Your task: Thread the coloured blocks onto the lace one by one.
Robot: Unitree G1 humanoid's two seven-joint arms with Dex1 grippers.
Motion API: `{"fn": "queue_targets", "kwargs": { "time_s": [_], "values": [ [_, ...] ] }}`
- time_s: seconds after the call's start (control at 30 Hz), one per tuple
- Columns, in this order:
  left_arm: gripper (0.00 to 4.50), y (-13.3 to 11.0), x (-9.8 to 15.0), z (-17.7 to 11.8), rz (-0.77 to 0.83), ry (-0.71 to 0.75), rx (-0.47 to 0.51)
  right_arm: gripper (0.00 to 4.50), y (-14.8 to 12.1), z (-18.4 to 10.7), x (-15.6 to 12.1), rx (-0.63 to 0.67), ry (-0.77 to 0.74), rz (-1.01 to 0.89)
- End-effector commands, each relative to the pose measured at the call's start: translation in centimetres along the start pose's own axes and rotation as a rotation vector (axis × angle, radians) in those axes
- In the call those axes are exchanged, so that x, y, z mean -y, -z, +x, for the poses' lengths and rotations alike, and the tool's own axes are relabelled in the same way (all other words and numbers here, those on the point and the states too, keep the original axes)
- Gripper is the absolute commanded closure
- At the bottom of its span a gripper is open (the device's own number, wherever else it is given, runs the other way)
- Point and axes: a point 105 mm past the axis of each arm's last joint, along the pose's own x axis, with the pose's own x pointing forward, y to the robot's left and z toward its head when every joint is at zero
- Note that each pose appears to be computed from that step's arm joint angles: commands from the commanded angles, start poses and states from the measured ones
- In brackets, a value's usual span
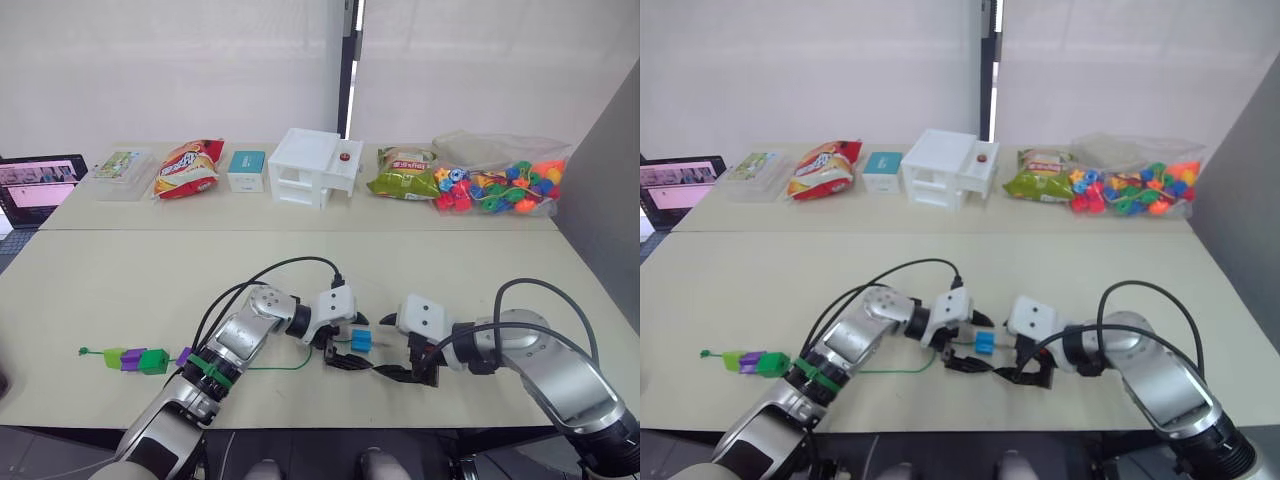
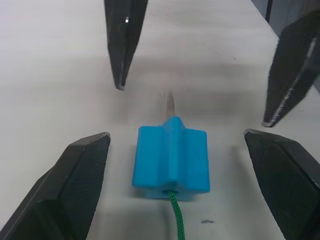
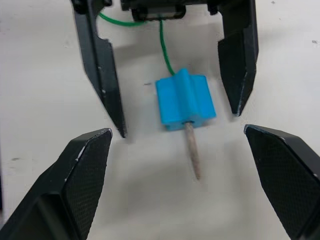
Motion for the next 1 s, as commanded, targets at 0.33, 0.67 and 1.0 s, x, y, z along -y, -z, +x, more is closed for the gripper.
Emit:
{"fn": "queue_targets", "kwargs": {
  "time_s": [0.33, 0.67, 1.0],
  "values": [
    [3.18, -0.1, 0.3, 0.1, 0.033, 0.018, 0.0, 0.0, 1.6, 1.0, 0.7, -0.032, 0.025, -0.034],
    [3.18, -0.2, 0.2, -0.2, 0.043, 0.021, -0.008, 1.55, 2.5, 1.7, 1.0, -0.045, 0.002, -0.053],
    [3.18, -0.2, 0.2, -1.0, 0.059, 0.036, -0.027, 4.5, 4.1, 1.5, 1.4, -0.107, 0.008, -0.056]
  ]
}}
